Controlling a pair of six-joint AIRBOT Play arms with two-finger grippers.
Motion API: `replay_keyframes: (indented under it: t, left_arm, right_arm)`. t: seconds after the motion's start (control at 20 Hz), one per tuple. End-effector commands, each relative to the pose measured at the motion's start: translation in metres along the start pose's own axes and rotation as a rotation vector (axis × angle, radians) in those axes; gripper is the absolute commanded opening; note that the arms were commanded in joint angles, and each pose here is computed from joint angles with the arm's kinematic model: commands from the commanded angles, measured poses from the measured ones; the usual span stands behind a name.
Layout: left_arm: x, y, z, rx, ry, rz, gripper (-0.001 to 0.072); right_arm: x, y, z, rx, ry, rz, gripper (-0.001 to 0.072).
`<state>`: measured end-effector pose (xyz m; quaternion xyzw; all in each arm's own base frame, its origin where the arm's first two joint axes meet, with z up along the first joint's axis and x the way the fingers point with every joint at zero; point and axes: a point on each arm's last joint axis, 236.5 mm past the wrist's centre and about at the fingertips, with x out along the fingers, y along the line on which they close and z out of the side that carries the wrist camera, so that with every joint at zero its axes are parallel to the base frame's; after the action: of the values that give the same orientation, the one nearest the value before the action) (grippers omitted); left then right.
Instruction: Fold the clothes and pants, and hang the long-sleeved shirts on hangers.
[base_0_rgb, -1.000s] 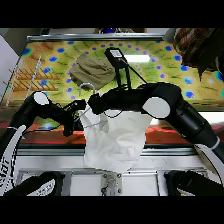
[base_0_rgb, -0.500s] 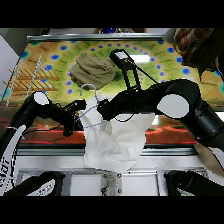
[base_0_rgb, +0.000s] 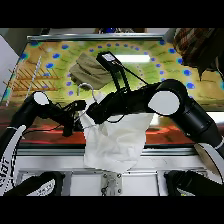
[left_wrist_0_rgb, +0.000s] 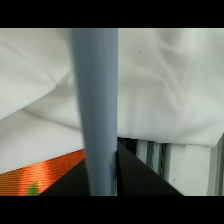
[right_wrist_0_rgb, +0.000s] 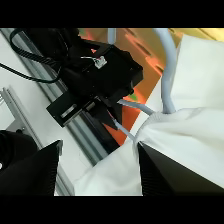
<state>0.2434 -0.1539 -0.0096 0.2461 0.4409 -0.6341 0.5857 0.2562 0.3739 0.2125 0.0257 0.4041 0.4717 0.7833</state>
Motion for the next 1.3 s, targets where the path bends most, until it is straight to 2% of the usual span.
replay_keyframes:
  t: [0.0,0.15,0.55,0.9,1.25]
  left_arm:
    - [0.000,0.000,0.000,0.000,-0.001,0.000,0.0023]
    - [0.000,0.000,0.000,0.000,-0.001,0.000,0.0023]
    - [0.000,0.000,0.000,0.000,-0.001,-0.001,0.0023]
    - [0.000,-0.001,0.001,-0.001,-0.001,-0.002,0.0023]
    - [0.000,-0.002,0.000,-0.001,-0.001,-0.009,0.0023]
  right_arm:
    - [-0.018,-0.020,-0.003,-0.118,0.048,-0.120,0.0515]
    - [-0.040,-0.029,-0.008,-0.163,0.111,-0.196,0.0516]
    - [-0.063,-0.020,0.014,-0.168,0.058,-0.214,0.0515]
    - [-0.013,0.035,0.002,-0.280,0.146,-0.071,0.0515]
    - [0.004,0.076,0.019,-0.341,0.075,0.024,0.0517]
